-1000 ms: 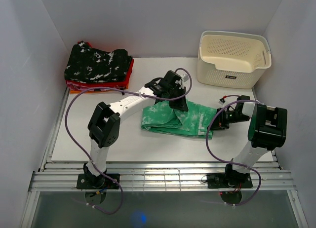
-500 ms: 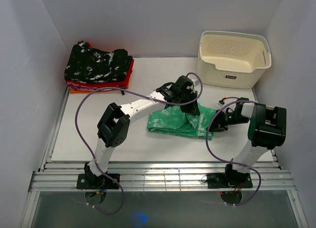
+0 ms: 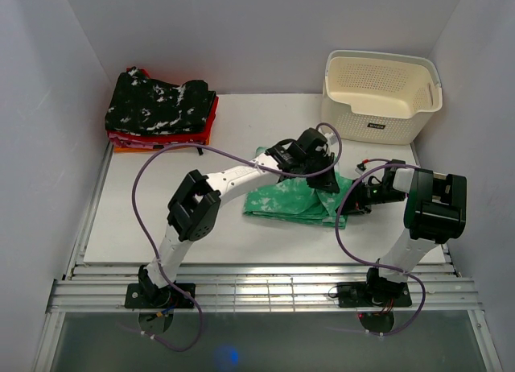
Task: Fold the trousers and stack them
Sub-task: Fold the trousers
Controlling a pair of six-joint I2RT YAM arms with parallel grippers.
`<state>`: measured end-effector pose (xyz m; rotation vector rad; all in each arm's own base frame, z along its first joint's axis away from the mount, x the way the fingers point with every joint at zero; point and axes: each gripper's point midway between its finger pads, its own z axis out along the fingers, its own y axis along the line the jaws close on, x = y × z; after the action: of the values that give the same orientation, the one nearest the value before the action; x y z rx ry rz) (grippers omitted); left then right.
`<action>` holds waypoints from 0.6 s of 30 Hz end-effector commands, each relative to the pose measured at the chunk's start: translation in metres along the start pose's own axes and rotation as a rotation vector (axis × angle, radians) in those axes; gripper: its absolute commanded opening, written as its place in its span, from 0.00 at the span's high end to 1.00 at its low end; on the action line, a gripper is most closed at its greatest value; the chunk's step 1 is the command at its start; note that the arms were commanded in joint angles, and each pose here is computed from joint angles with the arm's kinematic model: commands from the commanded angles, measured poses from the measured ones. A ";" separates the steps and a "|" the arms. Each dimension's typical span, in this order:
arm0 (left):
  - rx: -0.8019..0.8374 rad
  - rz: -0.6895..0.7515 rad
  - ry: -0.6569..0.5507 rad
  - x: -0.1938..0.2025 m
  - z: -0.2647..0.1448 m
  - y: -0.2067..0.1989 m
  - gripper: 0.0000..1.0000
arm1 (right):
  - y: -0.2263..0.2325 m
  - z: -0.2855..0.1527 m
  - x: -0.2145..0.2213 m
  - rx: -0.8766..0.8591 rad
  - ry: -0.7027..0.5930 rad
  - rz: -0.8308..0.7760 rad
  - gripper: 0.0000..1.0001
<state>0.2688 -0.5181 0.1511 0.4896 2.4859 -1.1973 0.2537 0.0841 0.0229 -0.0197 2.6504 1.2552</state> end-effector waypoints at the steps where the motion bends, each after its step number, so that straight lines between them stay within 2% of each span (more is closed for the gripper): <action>1: 0.107 0.016 -0.036 -0.014 -0.003 -0.036 1.00 | 0.004 0.003 0.005 -0.027 0.009 0.009 0.92; 10: 0.144 0.030 -0.040 -0.009 0.007 -0.049 1.00 | 0.005 0.003 0.005 -0.034 0.009 0.009 0.92; 18: 0.128 0.024 -0.016 0.001 0.020 -0.039 1.00 | 0.004 0.004 0.006 -0.038 0.013 0.015 0.92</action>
<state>0.2616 -0.5355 0.1380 0.4972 2.4892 -1.2364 0.2536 0.0845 0.0231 -0.0150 2.6494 1.2603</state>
